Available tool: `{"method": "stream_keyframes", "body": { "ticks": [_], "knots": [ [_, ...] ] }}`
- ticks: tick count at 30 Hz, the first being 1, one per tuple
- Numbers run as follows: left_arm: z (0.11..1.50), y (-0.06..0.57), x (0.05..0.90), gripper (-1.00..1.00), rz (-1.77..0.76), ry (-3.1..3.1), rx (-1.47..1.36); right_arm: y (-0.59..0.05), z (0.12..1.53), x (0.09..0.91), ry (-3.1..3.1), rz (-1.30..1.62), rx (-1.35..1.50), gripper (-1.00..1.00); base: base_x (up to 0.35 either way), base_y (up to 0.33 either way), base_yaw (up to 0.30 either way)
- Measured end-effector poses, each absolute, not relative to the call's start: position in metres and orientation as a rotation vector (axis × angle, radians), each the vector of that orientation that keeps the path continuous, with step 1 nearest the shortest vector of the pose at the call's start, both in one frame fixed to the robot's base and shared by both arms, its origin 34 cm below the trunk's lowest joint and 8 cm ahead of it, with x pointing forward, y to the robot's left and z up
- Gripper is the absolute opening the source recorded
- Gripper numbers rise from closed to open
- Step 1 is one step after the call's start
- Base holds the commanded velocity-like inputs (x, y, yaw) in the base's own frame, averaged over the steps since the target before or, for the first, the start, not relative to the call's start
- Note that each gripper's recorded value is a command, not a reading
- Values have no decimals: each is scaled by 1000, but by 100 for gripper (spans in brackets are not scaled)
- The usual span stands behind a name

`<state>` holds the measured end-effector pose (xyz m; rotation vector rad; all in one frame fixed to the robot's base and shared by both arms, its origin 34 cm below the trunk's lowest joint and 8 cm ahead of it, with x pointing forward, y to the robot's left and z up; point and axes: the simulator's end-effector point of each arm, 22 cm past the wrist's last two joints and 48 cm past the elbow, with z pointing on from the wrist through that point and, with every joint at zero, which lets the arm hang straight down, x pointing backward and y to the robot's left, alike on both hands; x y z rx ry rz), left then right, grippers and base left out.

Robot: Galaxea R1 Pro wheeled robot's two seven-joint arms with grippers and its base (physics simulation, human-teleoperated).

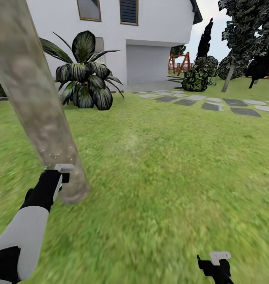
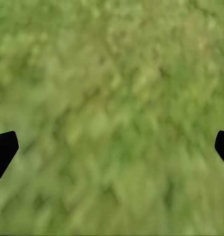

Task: In the garden, pick up the pesticide atomizer on the floor and spray pesticide onto both trees until each tree trunk is fully covered.

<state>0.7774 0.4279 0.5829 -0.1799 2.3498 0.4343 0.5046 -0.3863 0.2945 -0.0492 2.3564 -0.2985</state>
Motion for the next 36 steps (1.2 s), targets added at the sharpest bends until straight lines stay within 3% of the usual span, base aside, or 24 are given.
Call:
{"method": "stream_keyframes", "body": {
  "ticks": [17, 36],
  "knots": [
    [567, 431, 767, -100, 449, 2377, -179, -386, 294, 505, 2357, -297, -48, 100, 103, -243, 224],
    [526, 437, 734, -100, 469, 2448, -185, -386, 294, 504, 2357, -298, -48, 100, 157, -263, 23]
  ]
}}
